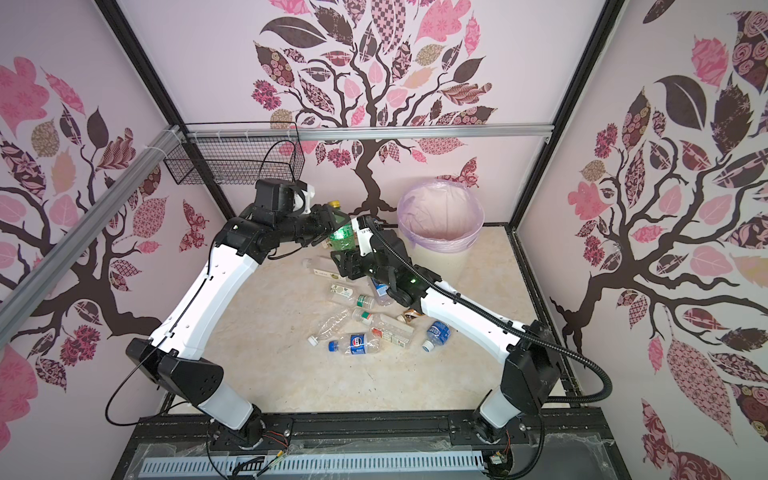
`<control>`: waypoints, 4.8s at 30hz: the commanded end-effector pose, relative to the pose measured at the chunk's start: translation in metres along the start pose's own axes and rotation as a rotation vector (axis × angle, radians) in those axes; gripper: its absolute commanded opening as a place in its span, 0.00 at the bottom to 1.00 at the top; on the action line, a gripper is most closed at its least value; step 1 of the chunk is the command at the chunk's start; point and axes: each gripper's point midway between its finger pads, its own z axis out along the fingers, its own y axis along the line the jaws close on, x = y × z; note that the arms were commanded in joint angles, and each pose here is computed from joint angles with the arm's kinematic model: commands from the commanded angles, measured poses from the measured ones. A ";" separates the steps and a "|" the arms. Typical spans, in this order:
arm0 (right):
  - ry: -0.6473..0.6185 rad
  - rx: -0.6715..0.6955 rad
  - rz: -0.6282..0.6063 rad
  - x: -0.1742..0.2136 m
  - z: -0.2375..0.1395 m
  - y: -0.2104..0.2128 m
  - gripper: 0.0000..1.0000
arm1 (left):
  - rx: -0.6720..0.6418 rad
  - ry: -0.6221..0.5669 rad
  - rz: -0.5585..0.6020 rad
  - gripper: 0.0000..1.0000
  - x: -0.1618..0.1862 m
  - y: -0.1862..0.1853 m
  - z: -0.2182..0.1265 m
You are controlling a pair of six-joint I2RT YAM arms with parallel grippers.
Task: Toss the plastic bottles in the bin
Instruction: 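Grasp the held Sprite bottle body with the right gripper below the left gripper, then carry the Sprite bottle over the bin with the right gripper and release it, then move the right gripper back to the pile while the left lowers to a clear bottle, then grasp the crumpled clear bottle with the left gripper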
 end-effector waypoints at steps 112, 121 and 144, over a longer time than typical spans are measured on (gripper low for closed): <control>0.418 0.273 -0.218 0.090 -0.087 -0.050 0.99 | -0.548 0.429 0.092 0.98 0.208 0.257 0.018; 0.394 0.259 -0.206 0.093 -0.086 -0.048 1.00 | -0.584 0.481 0.078 0.98 0.222 0.268 0.031; 0.378 0.135 -0.147 0.108 -0.082 -0.032 0.99 | -0.615 0.559 0.062 0.78 0.243 0.282 0.058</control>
